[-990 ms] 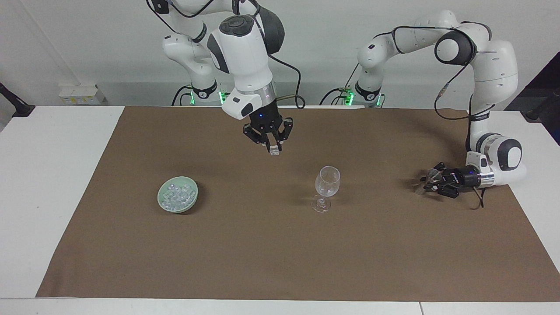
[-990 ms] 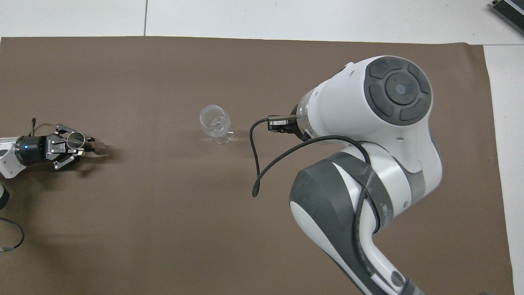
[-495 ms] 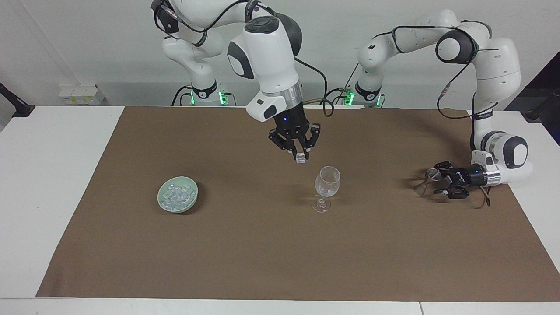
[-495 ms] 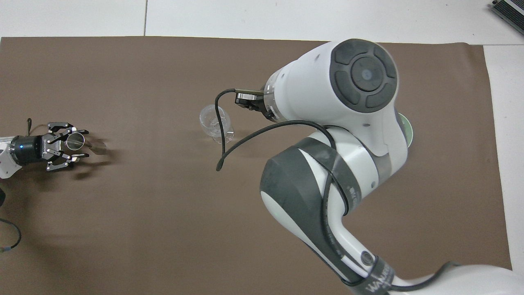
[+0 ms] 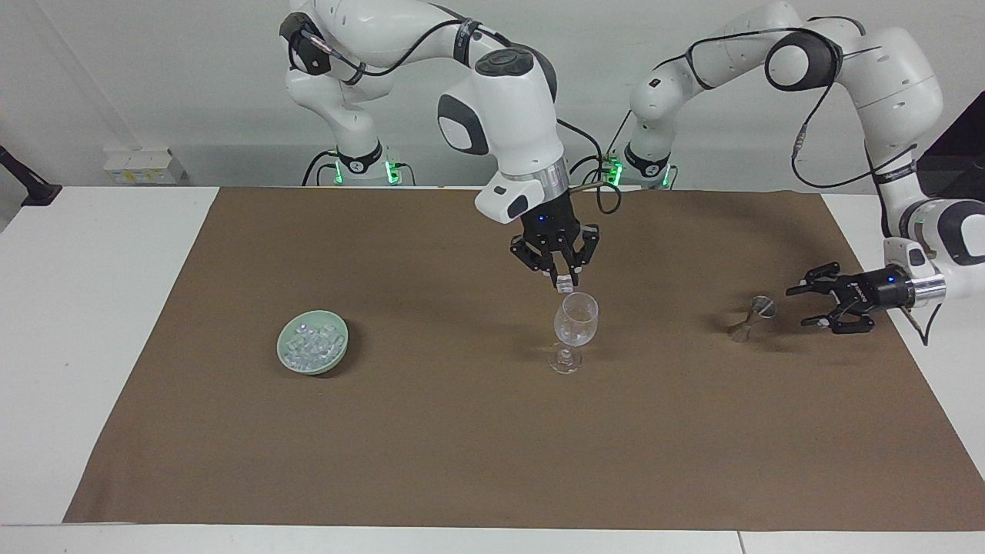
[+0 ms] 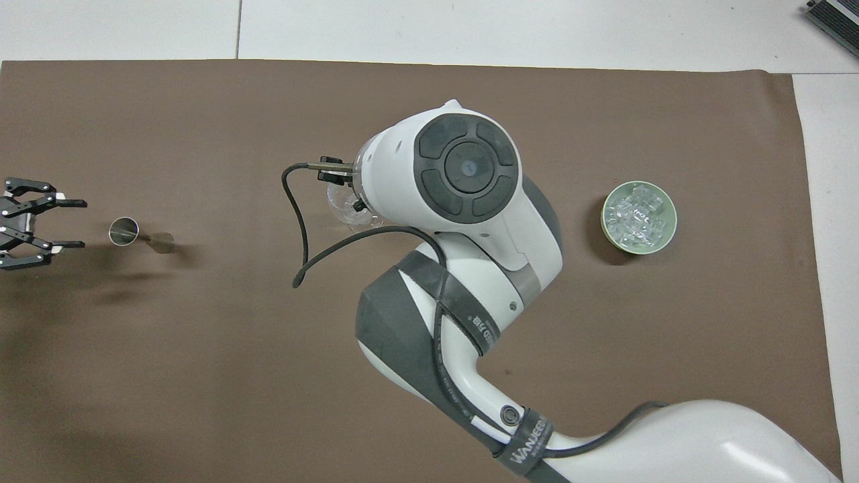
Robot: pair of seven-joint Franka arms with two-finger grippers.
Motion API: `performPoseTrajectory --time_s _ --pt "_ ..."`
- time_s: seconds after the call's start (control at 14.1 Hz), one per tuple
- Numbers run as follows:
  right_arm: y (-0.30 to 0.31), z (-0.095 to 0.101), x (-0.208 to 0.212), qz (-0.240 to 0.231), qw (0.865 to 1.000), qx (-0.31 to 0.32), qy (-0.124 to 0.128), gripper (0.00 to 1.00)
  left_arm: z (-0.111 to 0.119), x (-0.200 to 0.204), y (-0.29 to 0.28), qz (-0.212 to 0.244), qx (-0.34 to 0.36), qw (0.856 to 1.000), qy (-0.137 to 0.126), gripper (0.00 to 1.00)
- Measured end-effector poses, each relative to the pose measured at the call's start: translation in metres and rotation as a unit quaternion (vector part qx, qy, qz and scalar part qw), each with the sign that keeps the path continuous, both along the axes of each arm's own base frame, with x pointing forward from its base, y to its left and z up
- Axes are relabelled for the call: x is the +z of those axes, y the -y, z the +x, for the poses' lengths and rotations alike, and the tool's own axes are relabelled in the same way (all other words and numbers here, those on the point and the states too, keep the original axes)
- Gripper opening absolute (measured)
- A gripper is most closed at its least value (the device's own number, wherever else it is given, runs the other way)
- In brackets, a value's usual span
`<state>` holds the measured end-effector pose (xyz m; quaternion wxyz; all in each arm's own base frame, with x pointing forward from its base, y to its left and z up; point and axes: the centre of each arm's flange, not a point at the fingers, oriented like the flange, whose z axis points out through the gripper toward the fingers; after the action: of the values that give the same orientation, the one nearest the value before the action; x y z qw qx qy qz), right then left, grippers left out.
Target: Pour wine and add ice with both arms
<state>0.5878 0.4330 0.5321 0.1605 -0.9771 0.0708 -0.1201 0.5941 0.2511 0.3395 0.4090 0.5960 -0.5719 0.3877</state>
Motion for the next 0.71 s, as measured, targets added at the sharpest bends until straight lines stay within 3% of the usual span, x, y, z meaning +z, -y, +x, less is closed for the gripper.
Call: performPoseTrajectory --time_s 0.21,0.35,0.57,0.71 --pt "-0.010 0.002 -0.014 0.005 1.000 0.003 0.001 0.27 -0.004 0.085 0.016 0.085 0.012 0.995 -0.047 0.69" --pt "-0.013 0.005 -0.022 0.007 1.000 0.001 -0.002 0.27 -0.003 0.130 0.046 0.153 0.026 0.984 -0.086 0.70" --pt "-0.017 0.005 -0.027 0.009 1.000 -0.003 -0.005 0.27 0.003 0.189 0.110 0.250 0.073 0.956 -0.133 0.71" --pt "-0.023 0.002 -0.030 0.008 1.000 -0.001 -0.006 0.27 0.005 0.209 0.153 0.305 0.116 0.931 -0.166 0.73"
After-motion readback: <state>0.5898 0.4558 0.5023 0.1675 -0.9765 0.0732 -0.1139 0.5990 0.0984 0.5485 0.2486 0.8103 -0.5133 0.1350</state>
